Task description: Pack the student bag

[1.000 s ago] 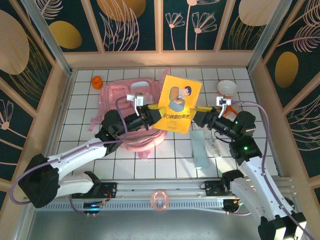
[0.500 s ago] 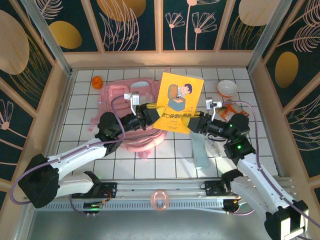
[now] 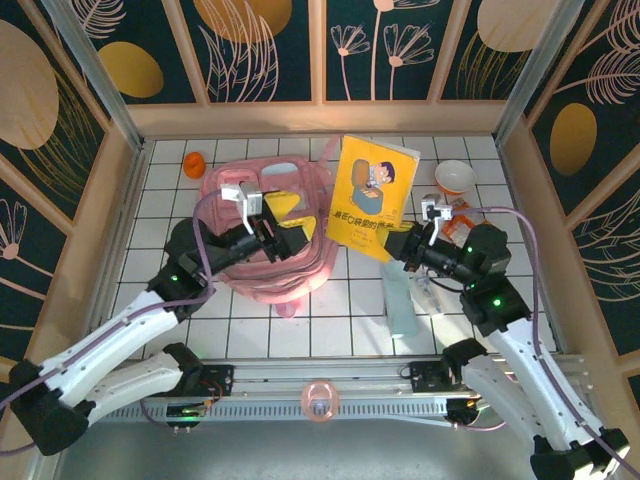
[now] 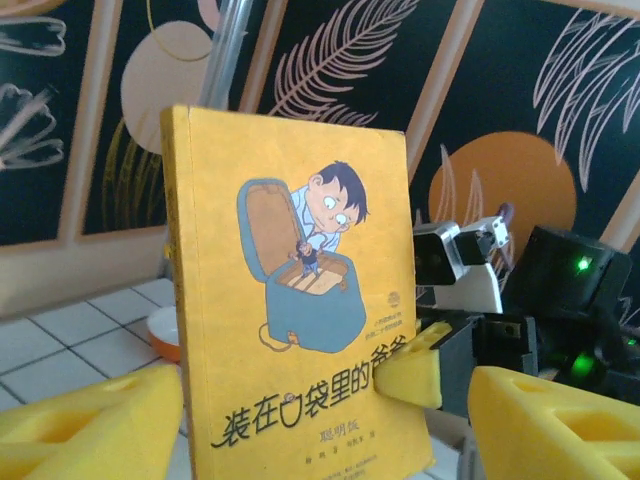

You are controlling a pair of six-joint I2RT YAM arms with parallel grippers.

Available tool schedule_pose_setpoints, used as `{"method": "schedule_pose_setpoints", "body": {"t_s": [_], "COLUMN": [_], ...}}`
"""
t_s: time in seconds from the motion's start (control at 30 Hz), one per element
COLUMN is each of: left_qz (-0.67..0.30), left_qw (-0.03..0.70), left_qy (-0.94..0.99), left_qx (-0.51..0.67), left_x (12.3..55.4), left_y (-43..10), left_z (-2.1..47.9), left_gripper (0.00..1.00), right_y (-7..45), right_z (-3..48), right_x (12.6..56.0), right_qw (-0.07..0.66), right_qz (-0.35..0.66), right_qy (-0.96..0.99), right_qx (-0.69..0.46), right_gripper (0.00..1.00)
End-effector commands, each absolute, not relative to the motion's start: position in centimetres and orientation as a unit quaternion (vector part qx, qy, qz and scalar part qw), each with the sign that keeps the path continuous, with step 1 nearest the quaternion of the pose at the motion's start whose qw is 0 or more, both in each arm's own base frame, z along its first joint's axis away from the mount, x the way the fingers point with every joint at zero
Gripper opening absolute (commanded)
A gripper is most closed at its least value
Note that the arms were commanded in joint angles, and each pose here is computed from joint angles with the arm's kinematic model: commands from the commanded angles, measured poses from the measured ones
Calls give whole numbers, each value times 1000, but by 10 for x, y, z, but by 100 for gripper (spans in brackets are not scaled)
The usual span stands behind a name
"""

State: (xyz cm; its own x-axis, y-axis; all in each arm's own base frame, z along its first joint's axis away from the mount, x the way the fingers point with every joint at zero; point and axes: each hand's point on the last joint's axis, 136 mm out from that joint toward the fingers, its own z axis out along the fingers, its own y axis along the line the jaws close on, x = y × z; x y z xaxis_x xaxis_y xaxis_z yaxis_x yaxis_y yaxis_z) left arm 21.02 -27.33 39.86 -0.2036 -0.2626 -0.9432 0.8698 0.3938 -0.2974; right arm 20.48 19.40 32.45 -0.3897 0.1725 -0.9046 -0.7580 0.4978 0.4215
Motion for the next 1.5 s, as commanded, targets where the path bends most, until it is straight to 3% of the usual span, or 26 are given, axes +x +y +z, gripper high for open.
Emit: {"method": "schedule_pose_setpoints", "body": {"t_s": [0.0,0.23,0.33,0.53,0.73,0.8,0.9,0.97,1.0,1.03,1.23,1.33,1.47], "left_qz": [-347,-209,-177,-176,-205,-213,-236,-262,-266,-266,-329,-378,-457], "left_qw": [567,546,547,510,462,457,477,502,513,524,553,578,575], "left_qy": [656,621,614,622,625,620,604,595,595,594,578,551,507], "left_qx": [357,523,541,568,596,601,593,570,558,550,502,469,450], "left_x": [209,190,191,194,192,190,186,184,185,186,186,184,171], "left_y": [-261,-244,-238,-247,-262,-265,-270,-274,-273,-272,-262,-256,-261], "left_z": [360,319,308,276,245,241,249,261,264,266,290,311,330], "left_gripper": [75,78,79,81,78,70,45,15,4,0,0,0,0], "right_y": [192,204,214,231,246,250,255,255,254,252,214,199,196], "right_z": [326,287,266,231,234,238,242,246,250,254,297,304,302], "right_x": [211,221,216,204,203,203,198,194,196,197,217,214,198], "right_qw": [556,498,465,402,385,387,390,398,410,423,537,563,576], "right_qz": [351,251,213,151,163,169,185,198,204,214,293,350,412], "right_qy": [686,701,693,661,636,628,611,598,597,595,627,631,609], "right_qx": [-311,-445,-508,-615,-648,-653,-664,-667,-659,-649,-481,-403,-357], "right_gripper": [0,0,0,0,0,0,0,4,6,10,58,72,78]}}
